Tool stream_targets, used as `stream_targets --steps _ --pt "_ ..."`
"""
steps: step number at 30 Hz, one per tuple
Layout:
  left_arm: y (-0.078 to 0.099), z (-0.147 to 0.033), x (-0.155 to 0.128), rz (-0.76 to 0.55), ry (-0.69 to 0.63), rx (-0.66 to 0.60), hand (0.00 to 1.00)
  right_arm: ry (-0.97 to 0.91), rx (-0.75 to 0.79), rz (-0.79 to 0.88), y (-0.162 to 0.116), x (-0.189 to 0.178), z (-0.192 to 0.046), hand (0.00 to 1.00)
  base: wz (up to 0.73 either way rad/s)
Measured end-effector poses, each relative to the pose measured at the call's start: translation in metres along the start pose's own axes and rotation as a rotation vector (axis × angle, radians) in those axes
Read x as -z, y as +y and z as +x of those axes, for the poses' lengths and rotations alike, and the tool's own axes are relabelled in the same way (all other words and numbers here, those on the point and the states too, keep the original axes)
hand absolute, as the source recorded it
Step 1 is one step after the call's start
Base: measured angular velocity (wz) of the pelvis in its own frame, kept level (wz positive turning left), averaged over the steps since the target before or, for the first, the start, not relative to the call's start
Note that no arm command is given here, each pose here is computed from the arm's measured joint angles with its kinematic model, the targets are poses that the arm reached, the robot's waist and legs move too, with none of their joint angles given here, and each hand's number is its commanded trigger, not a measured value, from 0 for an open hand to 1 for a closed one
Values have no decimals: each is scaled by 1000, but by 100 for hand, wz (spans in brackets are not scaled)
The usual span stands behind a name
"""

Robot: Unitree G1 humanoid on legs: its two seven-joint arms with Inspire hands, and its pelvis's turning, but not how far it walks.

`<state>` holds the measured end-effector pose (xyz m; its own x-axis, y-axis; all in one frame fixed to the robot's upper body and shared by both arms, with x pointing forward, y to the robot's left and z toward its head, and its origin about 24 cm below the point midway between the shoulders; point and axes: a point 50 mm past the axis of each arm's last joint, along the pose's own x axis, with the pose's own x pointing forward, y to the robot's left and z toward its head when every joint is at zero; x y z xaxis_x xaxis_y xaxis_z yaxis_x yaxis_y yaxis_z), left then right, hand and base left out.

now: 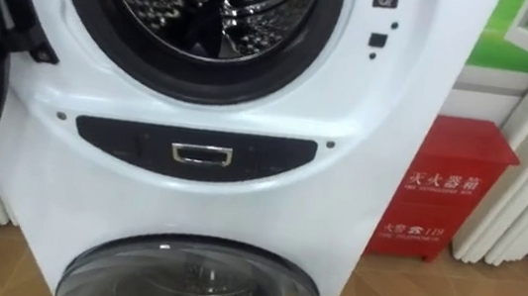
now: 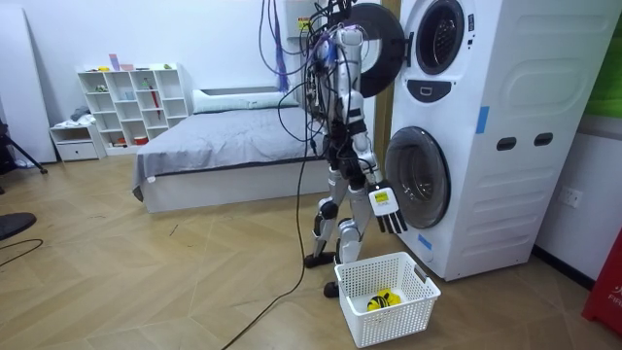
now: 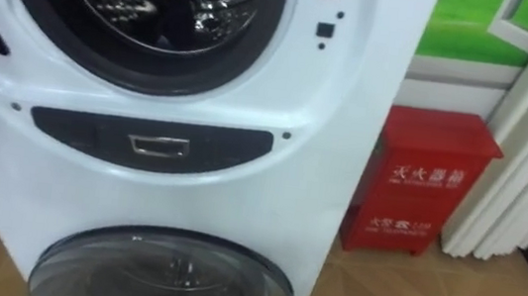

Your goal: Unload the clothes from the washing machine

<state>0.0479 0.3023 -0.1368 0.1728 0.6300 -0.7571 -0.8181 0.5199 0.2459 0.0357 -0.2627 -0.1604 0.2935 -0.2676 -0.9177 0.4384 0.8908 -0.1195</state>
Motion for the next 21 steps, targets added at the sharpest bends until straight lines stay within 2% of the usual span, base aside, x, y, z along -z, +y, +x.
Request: stream_targets --steps 2,5,9,12,14,21 --pt "-6 4 -37 -131 -100 16 0 -28 3 -35 -2 -5 0 0 3" --pt "-17 2 -77 -214 -244 71 0 -65 10 -72 -7 -13 0 0 -4" --pt "-28 -9 -129 -356 -403 155 0 -64 38 -57 -15 -6 -3 0 -1" --pt "-24 -21 -163 -444 -512 186 0 -81 67 -38 -24 -2 -8 0 0" --pt "-20 -27 -179 -465 -565 188 0 -94 98 -17 -32 -1 -10 0 0" --pt "-20 -32 -188 -433 -567 149 0 -100 154 -44 -47 7 -18 0 2"
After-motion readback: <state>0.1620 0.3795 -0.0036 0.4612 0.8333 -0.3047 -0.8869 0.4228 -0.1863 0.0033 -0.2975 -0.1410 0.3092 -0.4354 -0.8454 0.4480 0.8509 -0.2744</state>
